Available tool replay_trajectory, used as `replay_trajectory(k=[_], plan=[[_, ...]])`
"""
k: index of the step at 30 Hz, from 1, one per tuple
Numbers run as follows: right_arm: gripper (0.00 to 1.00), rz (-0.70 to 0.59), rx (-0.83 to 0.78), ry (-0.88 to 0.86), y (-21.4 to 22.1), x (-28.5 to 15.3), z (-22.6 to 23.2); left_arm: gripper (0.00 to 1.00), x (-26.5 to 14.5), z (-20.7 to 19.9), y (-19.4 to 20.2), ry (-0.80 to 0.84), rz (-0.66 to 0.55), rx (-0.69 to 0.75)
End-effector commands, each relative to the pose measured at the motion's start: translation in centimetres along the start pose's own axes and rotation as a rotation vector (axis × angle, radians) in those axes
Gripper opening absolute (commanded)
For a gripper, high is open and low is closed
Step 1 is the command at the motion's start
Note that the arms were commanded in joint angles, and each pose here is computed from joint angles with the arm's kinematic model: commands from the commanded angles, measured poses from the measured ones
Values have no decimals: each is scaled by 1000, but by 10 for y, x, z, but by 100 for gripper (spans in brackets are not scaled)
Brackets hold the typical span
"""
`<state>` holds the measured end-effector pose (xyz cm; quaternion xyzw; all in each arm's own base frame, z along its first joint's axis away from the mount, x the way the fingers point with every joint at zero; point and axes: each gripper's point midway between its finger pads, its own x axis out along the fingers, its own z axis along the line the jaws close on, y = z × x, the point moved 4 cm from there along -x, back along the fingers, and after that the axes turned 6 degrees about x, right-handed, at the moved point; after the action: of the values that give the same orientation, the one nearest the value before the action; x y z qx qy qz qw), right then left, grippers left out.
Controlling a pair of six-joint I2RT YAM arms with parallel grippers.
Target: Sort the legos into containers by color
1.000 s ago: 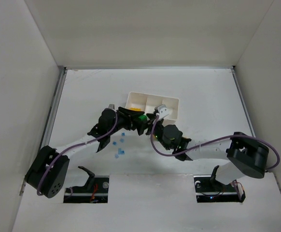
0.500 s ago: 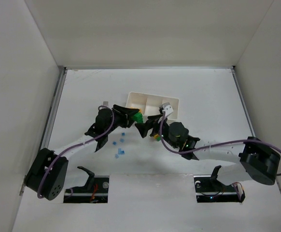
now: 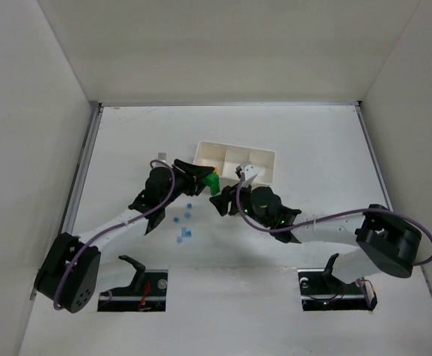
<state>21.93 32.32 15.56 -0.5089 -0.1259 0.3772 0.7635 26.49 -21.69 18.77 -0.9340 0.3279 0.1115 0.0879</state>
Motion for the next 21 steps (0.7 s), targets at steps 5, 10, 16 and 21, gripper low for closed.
replay_trajectory(k=[5,10,16,21], plan=[[66,-78,20,-43,-26,9,13,10,-2,-7,7,38,18,44],[54,-80,20,-41,-27,11,14,10,-2,-7,12,41,32,51],[34,-116,34,-46,-37,4,15,10,-3,-3,5,33,7,70],[34,-102,29,-45,-39,-8,14,10,-3,6,-9,11,-34,83]])
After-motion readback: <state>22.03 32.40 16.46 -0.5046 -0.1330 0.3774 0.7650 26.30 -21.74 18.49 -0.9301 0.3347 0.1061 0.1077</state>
